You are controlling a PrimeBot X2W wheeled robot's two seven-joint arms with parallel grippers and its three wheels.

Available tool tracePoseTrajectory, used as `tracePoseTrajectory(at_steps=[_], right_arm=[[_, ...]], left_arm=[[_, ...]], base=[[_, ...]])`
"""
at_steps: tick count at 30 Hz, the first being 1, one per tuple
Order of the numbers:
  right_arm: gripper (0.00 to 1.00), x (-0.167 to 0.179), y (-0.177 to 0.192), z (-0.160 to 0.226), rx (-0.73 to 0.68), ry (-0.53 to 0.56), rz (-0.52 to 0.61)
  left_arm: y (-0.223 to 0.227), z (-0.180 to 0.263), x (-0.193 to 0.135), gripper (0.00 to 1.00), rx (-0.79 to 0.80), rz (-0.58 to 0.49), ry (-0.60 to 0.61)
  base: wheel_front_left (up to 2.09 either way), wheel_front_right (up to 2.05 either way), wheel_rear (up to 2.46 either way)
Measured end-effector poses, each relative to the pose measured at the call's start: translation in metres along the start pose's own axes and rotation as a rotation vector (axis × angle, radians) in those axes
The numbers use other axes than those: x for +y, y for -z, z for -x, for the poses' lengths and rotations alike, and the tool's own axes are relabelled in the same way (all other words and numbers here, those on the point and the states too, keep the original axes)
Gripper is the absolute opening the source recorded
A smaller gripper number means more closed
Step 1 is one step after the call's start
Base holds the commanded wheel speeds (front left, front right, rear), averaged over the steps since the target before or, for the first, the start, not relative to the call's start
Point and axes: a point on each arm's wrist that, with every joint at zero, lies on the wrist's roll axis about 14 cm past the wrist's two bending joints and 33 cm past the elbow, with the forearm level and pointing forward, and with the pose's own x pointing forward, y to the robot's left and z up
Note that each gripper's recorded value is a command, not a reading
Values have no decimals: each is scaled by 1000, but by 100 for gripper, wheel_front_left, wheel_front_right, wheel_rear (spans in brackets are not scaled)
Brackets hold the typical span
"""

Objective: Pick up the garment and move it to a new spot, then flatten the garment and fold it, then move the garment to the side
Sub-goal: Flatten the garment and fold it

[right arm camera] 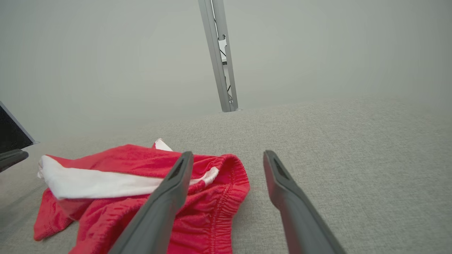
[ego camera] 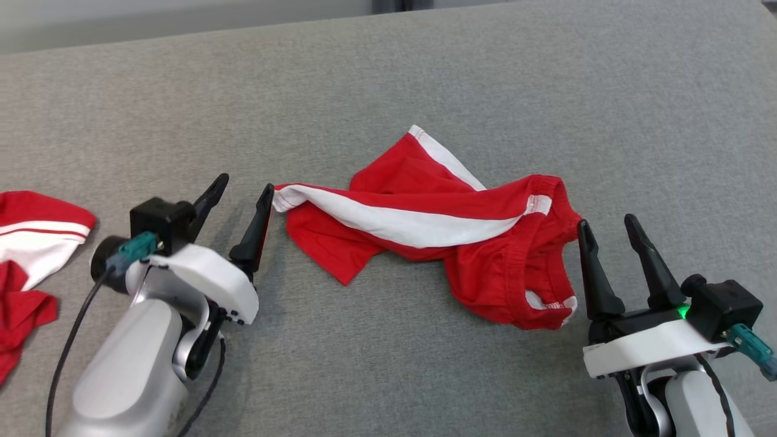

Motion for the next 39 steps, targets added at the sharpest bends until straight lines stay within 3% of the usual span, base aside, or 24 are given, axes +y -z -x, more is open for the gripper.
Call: tracePoseTrajectory(at_steps=[9,17,25,39], right_arm=[[100,8,-16,-6,-48,-33,33],[100,18,-24,0,-59,-66,54],[100,29,-16,17,-18,-95,56],[100,41,-10,21,28,-128,59]], left_arm=[[-28,43,36,100,-205,59,-238],[-58,107,56,100,-348,15,-414],[-38,152,50,100,-318,-26,-470],[-32,156,42,100,-308,-31,-456]], base=[[0,0,0],[0,0,0],[0,0,0],[0,0,0]])
